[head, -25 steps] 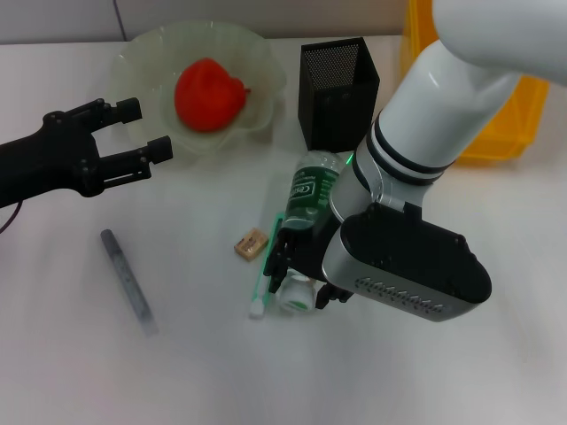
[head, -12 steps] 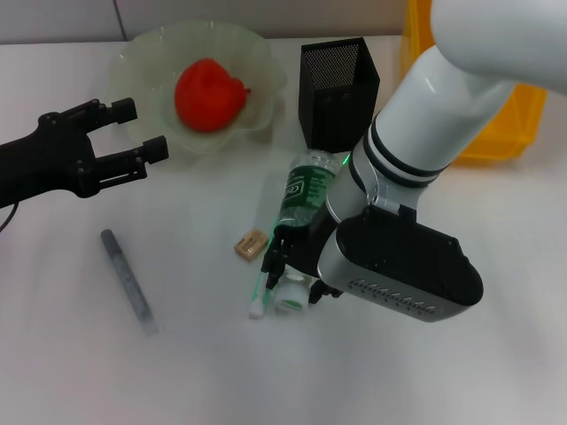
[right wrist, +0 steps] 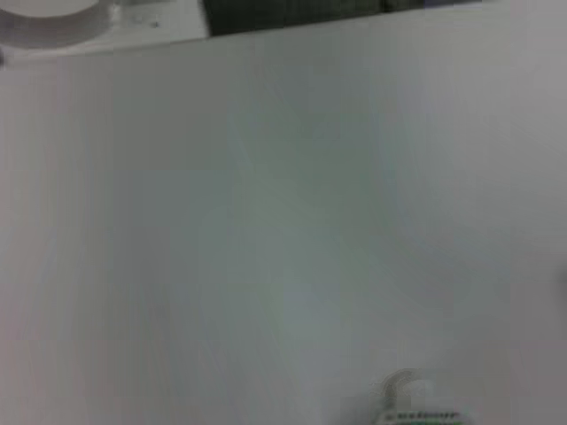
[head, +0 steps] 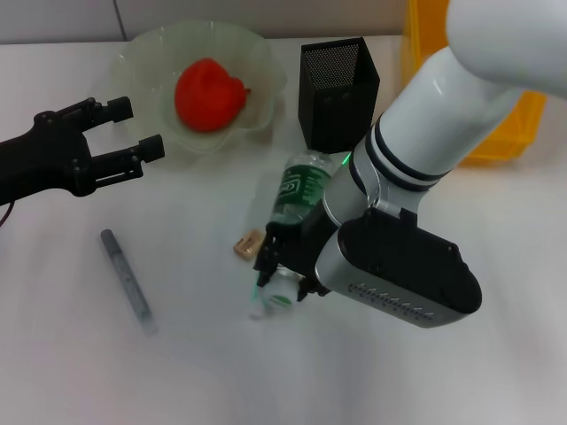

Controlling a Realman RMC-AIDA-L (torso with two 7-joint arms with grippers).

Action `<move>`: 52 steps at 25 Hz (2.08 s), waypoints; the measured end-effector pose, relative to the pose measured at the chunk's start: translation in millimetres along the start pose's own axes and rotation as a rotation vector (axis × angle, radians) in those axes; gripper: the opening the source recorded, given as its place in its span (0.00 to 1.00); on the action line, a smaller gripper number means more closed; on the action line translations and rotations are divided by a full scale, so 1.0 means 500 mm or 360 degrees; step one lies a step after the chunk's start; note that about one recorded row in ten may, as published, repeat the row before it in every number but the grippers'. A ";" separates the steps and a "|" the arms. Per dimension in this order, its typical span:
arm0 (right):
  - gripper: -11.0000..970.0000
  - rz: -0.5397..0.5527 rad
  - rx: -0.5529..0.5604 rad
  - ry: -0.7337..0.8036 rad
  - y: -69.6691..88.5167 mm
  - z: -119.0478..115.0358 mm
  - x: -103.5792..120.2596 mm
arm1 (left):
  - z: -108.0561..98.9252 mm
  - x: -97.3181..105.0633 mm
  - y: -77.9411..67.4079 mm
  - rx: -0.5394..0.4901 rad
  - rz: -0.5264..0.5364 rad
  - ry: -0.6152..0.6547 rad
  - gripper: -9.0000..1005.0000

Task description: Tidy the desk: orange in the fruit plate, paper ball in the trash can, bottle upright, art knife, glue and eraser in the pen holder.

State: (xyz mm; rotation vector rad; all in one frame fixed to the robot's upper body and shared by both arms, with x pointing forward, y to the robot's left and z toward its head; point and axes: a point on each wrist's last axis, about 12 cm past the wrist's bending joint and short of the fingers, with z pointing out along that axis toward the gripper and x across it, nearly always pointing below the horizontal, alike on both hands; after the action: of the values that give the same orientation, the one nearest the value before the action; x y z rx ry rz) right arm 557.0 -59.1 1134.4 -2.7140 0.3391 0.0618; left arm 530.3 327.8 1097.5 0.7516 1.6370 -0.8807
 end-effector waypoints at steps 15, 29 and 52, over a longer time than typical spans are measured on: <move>0.45 0.0454 0.0335 -0.0077 0.015 -0.130 0.005 | -0.016 -0.009 0.002 -0.0024 0.0009 -0.0077 0.81; 0.45 0.0776 0.0579 -0.0156 0.052 -0.195 0.036 | -0.018 -0.012 0.003 -0.0030 -0.0003 -0.0101 0.81; 0.46 0.1609 0.0770 -0.0433 0.003 -0.296 0.083 | -0.036 -0.015 -0.001 -0.0031 0.0008 -0.0151 0.81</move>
State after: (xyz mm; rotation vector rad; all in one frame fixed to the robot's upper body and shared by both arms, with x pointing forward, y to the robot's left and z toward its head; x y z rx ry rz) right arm 595.9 -128.5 1265.7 -1.7934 1.3817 0.5374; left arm 522.7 342.4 1107.5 0.6901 1.5573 -0.8823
